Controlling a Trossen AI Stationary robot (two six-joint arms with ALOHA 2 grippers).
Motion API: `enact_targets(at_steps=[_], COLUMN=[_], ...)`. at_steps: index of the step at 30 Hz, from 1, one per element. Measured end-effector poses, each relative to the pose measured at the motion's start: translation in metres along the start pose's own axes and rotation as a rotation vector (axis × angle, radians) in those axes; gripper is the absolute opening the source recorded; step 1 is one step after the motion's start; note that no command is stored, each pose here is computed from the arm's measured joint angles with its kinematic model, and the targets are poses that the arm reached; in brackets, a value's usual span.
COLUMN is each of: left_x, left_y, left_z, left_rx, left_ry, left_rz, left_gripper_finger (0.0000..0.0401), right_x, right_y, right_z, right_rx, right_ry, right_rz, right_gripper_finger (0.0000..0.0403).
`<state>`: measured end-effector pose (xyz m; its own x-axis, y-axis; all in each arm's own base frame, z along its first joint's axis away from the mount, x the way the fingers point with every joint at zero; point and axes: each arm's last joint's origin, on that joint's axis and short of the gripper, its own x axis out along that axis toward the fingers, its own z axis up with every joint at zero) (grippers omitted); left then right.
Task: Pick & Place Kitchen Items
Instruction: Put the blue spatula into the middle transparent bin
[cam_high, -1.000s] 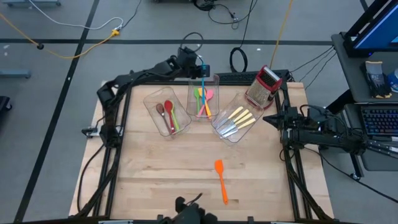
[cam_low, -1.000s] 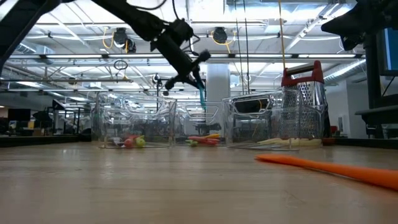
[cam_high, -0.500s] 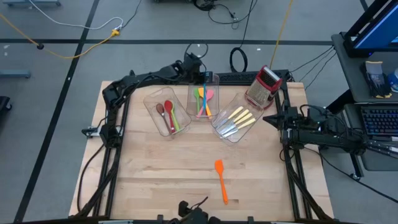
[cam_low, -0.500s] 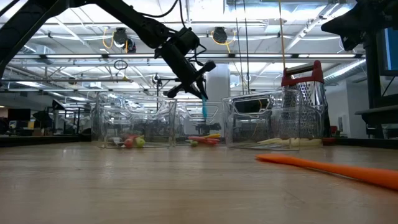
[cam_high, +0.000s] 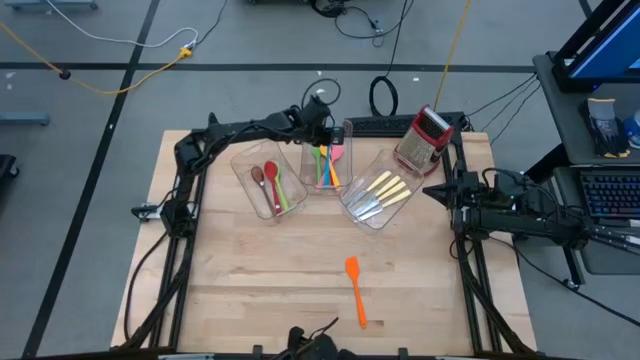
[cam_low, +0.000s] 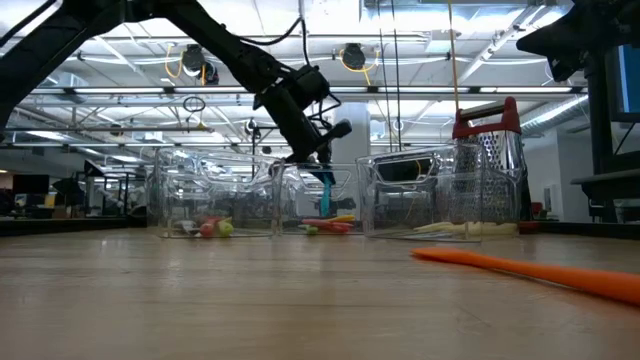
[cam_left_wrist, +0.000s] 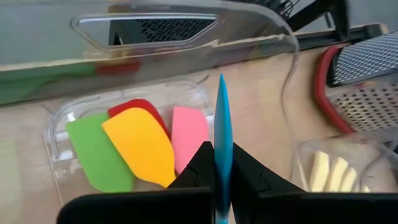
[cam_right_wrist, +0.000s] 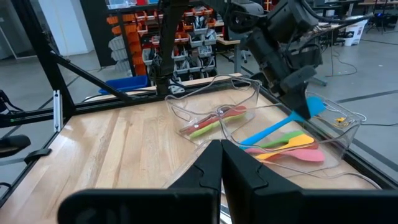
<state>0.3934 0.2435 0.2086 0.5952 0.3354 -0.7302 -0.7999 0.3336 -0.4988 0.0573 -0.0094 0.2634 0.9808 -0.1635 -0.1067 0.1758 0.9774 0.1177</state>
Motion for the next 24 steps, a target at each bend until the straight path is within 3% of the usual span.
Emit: enact_targets(at_steps=[11, 24], left_x=[0.0079, 0.0094], left_y=[0.001, 0.0029], left_z=[-0.0047, -0.0058], left_rx=[0.009, 0.02], left_ry=[0.029, 0.046], left_rz=[-0.008, -0.004], left_gripper_finger=[0.0008, 0.0044], right_x=[0.0, 0.0], right_y=[0.0, 0.0], right_z=[0.0, 0.0], right_rx=[0.0, 0.0], right_ry=[0.0, 0.0], right_rz=[0.001, 0.001], right_gripper_finger=[0.0, 0.0])
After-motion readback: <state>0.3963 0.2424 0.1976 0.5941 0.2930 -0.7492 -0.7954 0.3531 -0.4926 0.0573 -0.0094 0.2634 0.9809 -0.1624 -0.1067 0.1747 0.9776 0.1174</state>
